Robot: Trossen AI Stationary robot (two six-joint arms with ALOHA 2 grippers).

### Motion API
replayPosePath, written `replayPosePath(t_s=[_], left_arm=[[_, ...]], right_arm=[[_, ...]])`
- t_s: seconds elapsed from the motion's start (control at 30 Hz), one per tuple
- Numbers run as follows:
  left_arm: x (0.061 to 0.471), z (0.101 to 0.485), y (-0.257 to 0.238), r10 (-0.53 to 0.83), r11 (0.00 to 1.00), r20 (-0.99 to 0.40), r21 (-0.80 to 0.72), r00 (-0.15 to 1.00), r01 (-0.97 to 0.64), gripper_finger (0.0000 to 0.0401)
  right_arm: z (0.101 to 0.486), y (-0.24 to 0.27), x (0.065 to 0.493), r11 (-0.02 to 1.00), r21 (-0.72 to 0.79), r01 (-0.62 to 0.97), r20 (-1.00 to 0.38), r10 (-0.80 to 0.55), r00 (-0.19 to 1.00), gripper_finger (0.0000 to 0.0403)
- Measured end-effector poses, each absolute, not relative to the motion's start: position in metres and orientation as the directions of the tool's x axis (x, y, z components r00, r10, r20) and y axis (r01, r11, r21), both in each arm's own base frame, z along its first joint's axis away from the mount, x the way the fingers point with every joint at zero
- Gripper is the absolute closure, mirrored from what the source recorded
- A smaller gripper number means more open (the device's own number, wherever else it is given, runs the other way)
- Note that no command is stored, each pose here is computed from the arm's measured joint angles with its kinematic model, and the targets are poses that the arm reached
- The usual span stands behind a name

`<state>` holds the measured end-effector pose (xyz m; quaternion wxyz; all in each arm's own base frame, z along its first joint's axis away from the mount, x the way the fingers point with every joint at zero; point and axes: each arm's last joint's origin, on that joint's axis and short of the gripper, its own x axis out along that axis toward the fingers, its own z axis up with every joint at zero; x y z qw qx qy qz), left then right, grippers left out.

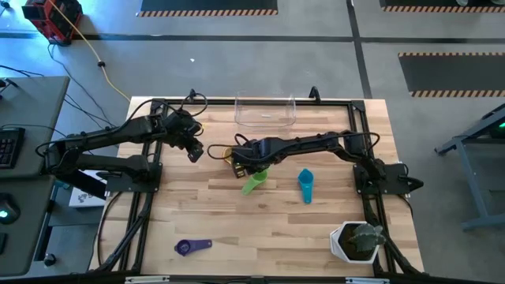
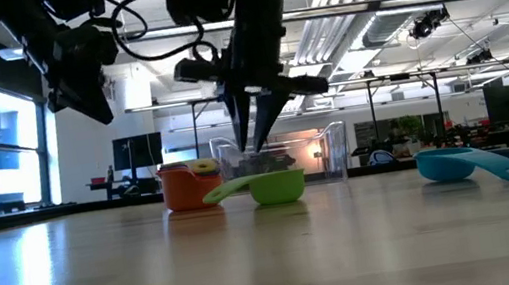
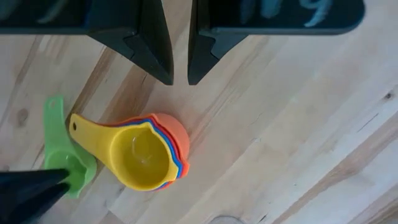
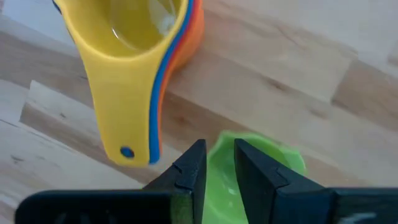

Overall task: Nest measuring cups in basket
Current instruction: Stack the green measuring cup on top of the yellow measuring cup

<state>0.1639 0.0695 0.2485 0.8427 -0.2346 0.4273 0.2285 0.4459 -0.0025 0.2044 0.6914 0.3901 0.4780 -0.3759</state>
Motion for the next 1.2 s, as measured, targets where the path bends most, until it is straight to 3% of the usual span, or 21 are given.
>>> replayPosePath(t_s=[0.5,0.9,1.2], left_arm=[[0.131,0.253,0.053,0.135,0.81,-0.891,-0.152,0.433,-0.567,0.0364],[0.119,0.26,0.047,0.146,0.79,-0.867,-0.188,0.477,-0.584,0.0364],[0.119,0.26,0.047,0.146,0.79,-0.867,-0.188,0.476,-0.584,0.0364]], right_arm=[[0.218,0.05,0.425,0.309,0.12,0.943,-0.969,-0.172,0.179,0.0329],[0.218,0.071,0.415,0.099,0.113,0.989,-0.951,-0.279,0.136,0.0329],[0.218,0.064,0.416,0.076,0.115,0.99,-0.943,-0.304,0.133,0.0329]])
